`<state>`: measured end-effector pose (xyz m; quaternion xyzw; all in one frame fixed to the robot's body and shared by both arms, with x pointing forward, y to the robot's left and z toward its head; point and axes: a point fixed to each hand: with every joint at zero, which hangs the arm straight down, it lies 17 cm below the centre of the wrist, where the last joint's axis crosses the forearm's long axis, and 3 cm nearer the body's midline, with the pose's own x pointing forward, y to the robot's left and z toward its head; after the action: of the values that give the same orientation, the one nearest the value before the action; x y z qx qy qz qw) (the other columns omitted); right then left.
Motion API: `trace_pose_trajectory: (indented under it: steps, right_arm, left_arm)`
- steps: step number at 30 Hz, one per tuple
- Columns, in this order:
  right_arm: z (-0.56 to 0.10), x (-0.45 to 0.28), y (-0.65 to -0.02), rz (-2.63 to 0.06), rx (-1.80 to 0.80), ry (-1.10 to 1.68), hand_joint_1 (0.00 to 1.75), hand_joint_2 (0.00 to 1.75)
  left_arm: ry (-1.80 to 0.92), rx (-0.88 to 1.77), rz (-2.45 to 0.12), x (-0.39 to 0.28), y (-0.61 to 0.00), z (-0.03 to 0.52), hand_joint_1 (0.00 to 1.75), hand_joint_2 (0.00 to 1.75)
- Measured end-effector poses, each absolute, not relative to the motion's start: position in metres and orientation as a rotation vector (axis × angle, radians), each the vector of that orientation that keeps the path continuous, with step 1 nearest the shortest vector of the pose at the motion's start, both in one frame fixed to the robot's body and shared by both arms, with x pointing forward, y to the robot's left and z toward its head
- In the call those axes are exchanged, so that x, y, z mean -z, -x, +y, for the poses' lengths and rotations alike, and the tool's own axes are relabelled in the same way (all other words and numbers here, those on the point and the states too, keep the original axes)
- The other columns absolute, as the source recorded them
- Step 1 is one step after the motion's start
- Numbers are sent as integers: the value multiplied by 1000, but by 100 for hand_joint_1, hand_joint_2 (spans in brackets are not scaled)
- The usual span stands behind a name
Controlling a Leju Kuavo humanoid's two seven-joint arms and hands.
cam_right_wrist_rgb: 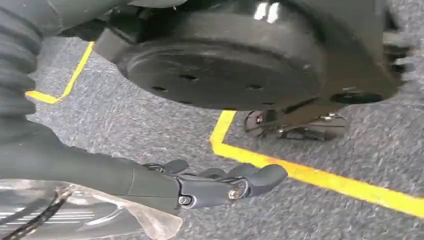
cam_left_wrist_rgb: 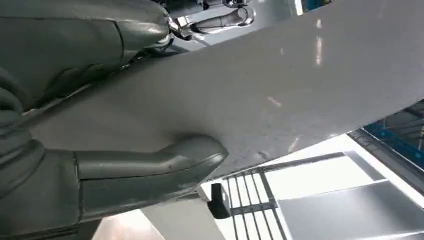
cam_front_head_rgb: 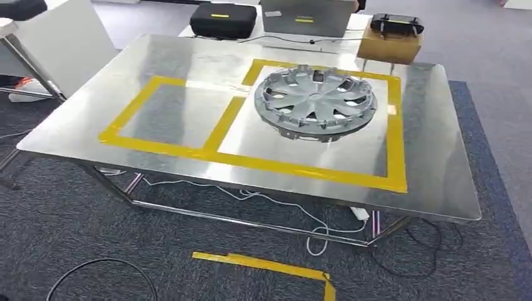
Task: Take the parts from the cabinet and place them on the table.
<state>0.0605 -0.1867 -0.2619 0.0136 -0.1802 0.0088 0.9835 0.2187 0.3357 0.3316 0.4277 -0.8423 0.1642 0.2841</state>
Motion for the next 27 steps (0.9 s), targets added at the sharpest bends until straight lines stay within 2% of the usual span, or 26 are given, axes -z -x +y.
trace_pose_trajectory:
  steps: [27]
  right_arm:
    - [-184, 262, -53, -349, -24, -32, 0, 175]
  left_arm:
    - [-1159, -431, -2241, -329, -218, 339, 175, 175]
